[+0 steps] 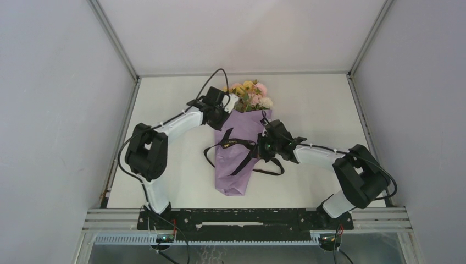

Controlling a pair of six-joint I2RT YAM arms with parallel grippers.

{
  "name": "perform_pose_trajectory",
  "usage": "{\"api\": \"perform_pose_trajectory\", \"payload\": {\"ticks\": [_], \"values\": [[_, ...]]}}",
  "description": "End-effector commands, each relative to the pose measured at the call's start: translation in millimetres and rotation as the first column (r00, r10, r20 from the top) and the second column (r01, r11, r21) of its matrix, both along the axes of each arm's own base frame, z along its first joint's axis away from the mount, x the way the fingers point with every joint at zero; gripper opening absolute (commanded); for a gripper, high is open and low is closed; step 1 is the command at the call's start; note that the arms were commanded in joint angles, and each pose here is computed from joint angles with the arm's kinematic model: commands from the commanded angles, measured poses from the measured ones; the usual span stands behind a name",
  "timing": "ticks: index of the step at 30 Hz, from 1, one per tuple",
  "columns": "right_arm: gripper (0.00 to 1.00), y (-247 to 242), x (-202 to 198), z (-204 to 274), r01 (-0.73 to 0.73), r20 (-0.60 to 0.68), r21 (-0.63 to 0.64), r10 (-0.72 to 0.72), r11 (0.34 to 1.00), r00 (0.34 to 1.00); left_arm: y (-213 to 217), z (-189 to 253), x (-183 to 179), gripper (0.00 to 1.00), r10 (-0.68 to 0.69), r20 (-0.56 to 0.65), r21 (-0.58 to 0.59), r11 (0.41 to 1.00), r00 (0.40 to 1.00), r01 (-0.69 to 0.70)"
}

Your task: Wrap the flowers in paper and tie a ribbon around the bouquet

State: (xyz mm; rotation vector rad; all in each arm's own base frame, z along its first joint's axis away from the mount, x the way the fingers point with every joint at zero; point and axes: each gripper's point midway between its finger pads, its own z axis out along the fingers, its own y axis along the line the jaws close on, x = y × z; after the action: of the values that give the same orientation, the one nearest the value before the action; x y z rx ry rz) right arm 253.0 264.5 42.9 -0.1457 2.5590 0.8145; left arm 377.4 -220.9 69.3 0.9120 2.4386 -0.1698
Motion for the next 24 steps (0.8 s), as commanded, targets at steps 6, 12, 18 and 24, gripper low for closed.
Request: {"api": "perform_pose_trajectory", "payload": {"ticks": [6, 12, 18, 24], "values": [[0.0, -8.2, -3.9, 33.5, -0.08, 0.059, 0.028, 0.079, 0.996, 0.995, 26.2, 67.0, 32.9, 0.0, 0.1, 0.113, -0.193, 0.978, 0.989, -0.076], [0.0, -1.7, -5.1, 26.5, -0.092, 0.039, 0.039, 0.09, 0.995, 0.995, -12.5, 43.8, 7.5, 0.36, 0.033, 0.042, -0.194, 0.981, 0.999, -0.024], [0.0, -1.1, -6.7, 23.9, -0.097, 0.04, 0.027, 0.096, 0.995, 0.995, -6.8, 26.7, 12.5, 0.55, 0.078, 0.052, -0.073, 0.995, 0.996, -0.074], [0.0, -0.4, -6.7, 21.2, -0.1, 0.037, 0.023, 0.099, 0.995, 0.994, 26.6, 41.8, 28.5, 0.7, 0.374, 0.105, -0.172, 0.919, 0.921, -0.354]]}}
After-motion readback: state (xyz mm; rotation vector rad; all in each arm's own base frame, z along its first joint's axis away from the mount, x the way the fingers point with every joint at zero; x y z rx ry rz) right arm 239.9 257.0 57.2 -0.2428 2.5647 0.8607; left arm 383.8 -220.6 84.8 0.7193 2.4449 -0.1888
